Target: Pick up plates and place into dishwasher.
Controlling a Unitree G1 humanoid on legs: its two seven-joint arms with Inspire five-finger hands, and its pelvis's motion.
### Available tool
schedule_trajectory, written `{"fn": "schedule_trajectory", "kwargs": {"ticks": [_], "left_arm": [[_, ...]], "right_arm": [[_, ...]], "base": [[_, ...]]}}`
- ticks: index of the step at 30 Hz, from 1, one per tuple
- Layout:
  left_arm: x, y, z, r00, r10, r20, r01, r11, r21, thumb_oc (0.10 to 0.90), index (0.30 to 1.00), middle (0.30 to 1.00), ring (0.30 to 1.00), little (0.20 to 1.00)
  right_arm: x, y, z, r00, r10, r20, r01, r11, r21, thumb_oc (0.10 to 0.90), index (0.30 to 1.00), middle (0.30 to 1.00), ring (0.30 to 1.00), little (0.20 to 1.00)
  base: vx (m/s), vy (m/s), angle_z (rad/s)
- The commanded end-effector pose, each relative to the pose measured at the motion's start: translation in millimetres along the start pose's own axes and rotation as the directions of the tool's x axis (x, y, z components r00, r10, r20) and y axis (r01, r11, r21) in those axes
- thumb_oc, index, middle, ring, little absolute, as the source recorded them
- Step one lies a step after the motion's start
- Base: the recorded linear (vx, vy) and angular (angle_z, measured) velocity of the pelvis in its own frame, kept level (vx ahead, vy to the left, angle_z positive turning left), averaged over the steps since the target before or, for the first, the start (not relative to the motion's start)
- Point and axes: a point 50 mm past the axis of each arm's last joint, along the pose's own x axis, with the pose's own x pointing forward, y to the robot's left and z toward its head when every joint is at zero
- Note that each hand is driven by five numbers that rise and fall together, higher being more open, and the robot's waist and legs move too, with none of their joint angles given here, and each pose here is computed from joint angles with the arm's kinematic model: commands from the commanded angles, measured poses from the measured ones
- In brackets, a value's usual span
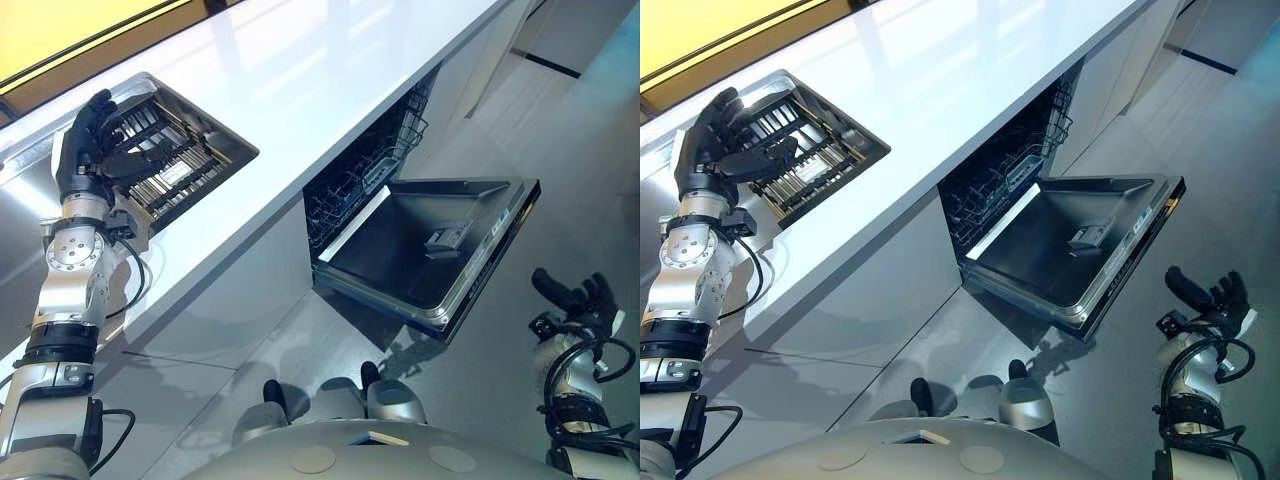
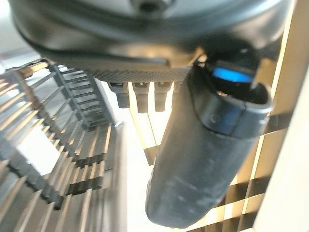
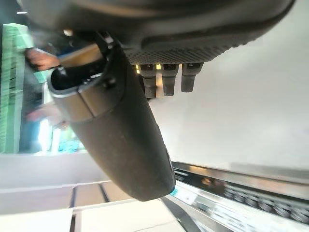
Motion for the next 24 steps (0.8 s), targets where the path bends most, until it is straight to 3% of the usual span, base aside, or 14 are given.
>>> {"fn": "schedule_trajectory", "kwargs": {"ticks": [1, 6, 11, 20, 23, 24], "left_arm": [[20.1, 15.3, 70.5, 0.939, 0.115, 0.324, -0.077, 0.989, -0.127, 0.8, 0.9, 0.9, 0.9, 0.9], [29.4, 6.3, 95.0, 0.907, 0.127, 0.402, -0.056, 0.981, -0.184, 0.8, 0.9, 0.9, 0.9, 0.9], [39.8, 0.1, 122.6, 0.869, 0.135, 0.475, -0.036, 0.977, -0.21, 0.8, 0.9, 0.9, 0.9, 0.9], [50.4, -29.9, 175.3, 0.807, 0.128, 0.576, 0.023, 0.969, -0.247, 0.8, 0.9, 0.9, 0.9, 0.9], [50.4, -37.8, 186.4, 0.794, 0.121, 0.596, 0.038, 0.968, -0.248, 0.8, 0.9, 0.9, 0.9, 0.9], [49.8, -39.7, 188.4, 0.789, 0.115, 0.604, 0.045, 0.969, -0.243, 0.8, 0.9, 0.9, 0.9, 0.9]], "right_arm": [[9.8, 22.9, 39.7, 0.986, 0.128, 0.11, -0.15, 0.965, 0.214, 0.8, 0.9, 0.9, 0.9, 0.9], [8.1, 56.3, 29.2, 0.968, 0.25, 0.029, -0.231, 0.837, 0.497, 0.8, 0.9, 0.9, 0.9, 0.9], [8.2, 84.7, 27.4, 0.948, 0.318, -0.015, -0.231, 0.721, 0.653, 0.8, 0.9, 0.9, 0.9, 0.9], [10.5, 127.4, 42.8, 0.939, 0.339, -0.063, -0.183, 0.644, 0.742, 0.8, 0.9, 0.9, 0.9, 0.9], [5.5, 146.7, 54.3, 0.902, 0.431, -0.009, -0.274, 0.588, 0.761, 0.8, 0.9, 0.9, 0.9, 0.9], [-1.6, 160.4, 61.2, 0.867, 0.497, 0.049, -0.347, 0.528, 0.776, 0.8, 0.9, 0.9, 0.9, 0.9]], "base": [[-0.07, -0.091, 0.18], [-0.21, -0.091, 0.21], [-0.21, -0.047, 0.28], [-0.13, 0.014, 0.2], [-0.02, 0.041, 0.1], [0.0, 0.059, 0.16]]}}
